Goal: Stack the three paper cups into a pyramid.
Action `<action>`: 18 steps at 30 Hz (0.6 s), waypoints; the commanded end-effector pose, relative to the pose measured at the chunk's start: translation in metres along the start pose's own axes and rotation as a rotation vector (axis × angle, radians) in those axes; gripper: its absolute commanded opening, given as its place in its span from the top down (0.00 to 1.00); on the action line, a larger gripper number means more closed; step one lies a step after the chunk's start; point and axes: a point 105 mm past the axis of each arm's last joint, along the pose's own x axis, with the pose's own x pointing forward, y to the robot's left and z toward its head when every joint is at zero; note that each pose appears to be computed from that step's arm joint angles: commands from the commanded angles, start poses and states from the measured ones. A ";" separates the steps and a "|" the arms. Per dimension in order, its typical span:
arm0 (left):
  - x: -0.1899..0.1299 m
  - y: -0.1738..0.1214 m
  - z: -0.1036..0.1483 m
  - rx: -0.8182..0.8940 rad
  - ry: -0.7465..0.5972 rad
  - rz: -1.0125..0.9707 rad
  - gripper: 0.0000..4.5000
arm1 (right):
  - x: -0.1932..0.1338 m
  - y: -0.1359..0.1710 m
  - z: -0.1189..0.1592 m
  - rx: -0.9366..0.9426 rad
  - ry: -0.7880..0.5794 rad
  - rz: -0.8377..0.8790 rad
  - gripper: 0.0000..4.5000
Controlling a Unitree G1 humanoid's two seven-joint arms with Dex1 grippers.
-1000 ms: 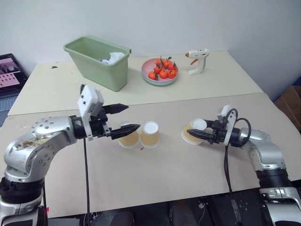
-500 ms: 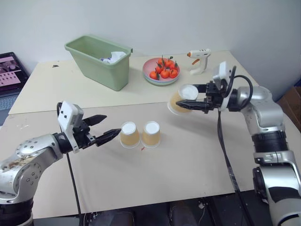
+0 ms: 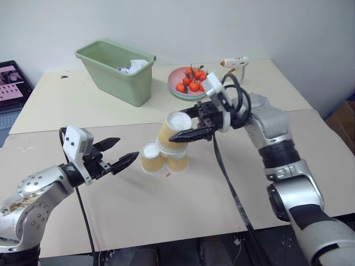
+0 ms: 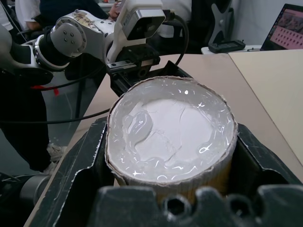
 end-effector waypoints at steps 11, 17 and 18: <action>-0.008 -0.006 0.014 0.047 -0.068 0.030 0.00 | 0.029 -0.016 0.004 -0.091 0.048 0.091 0.40; -0.008 -0.007 0.014 0.045 -0.076 0.036 0.00 | 0.035 -0.021 0.002 -0.090 0.058 0.098 0.40; -0.007 -0.007 0.014 0.044 -0.077 0.036 0.00 | 0.036 -0.023 0.001 -0.088 0.057 0.090 0.40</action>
